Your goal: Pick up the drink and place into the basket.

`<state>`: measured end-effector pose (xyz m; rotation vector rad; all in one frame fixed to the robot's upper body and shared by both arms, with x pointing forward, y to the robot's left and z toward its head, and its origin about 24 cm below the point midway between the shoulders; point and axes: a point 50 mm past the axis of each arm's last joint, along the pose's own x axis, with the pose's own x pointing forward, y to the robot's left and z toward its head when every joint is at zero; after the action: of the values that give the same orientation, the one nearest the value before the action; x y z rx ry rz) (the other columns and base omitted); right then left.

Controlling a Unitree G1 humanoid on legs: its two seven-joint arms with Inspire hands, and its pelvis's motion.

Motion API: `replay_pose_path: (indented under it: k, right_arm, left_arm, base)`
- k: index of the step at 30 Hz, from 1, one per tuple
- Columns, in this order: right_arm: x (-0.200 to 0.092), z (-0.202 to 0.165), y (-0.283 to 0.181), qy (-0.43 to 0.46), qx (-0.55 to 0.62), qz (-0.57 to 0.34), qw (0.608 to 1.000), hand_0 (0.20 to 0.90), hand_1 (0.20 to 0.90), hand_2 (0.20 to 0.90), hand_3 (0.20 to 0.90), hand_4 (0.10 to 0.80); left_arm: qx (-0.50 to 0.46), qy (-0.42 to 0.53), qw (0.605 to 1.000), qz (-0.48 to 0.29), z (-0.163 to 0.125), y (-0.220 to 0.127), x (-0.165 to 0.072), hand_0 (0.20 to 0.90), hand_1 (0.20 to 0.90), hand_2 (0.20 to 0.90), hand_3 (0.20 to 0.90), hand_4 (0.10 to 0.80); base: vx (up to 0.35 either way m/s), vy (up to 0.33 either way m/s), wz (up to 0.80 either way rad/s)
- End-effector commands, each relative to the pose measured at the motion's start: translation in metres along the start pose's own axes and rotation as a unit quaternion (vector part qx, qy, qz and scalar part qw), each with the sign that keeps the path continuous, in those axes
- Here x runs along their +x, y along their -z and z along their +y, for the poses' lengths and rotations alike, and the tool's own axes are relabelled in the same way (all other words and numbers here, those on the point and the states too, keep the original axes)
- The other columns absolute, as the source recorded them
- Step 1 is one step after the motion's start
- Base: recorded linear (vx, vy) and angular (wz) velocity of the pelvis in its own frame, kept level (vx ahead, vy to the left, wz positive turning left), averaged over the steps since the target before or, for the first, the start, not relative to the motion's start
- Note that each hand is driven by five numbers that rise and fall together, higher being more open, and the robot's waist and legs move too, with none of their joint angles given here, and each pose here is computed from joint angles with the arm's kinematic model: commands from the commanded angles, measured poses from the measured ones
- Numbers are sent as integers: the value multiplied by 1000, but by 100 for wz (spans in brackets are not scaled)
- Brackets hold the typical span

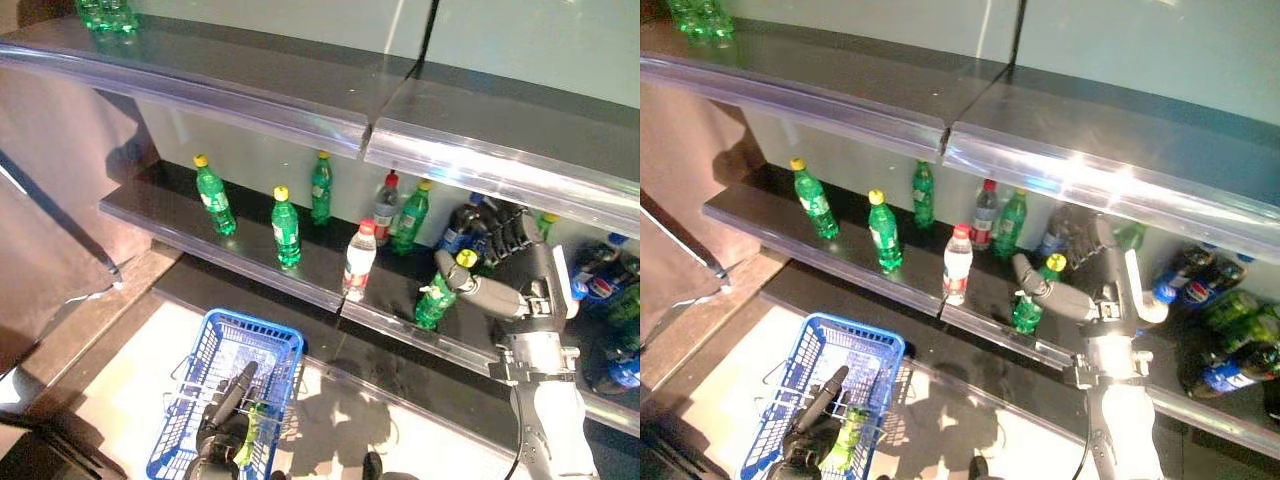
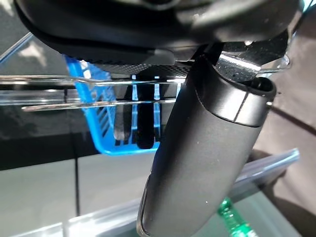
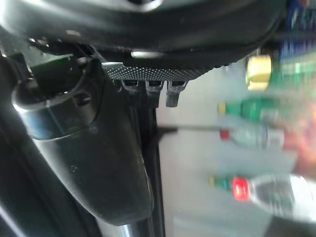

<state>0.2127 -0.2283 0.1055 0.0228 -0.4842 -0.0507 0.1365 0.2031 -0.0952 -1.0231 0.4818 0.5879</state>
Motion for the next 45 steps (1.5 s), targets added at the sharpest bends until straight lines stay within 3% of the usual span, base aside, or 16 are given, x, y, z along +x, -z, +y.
replay_pose_path:
  k: [1,13,23,30,45]
  right_arm:
    - [16,-7,-43,26,-20,-147,989,900,900,900,900,800]
    - [0,-31,-38,108,-39,-128,985,900,900,900,900,800]
    - [-22,-40,-5,182,-95,-2,979,900,900,900,900,800]
    - [-36,-45,3,219,-103,35,970,900,900,900,900,800]
    - [-21,-35,4,238,-102,4,966,900,900,900,900,800]
  left_arm:
    - [34,200,972,-120,-80,-49,6,300,300,300,200,100]
    - [39,192,975,-106,-72,-44,8,300,300,300,200,100]
    - [52,159,982,-86,-57,-35,5,300,300,300,200,100]
    - [60,141,986,-70,-45,-29,-4,300,300,300,200,100]
    - [70,177,980,-55,-71,-27,-8,300,300,300,200,100]
  base:
    - [-9,79,-18]
    - [26,64,-16]
    - [102,8,-8]
    - [101,-31,-6]
    - [-7,-38,1]
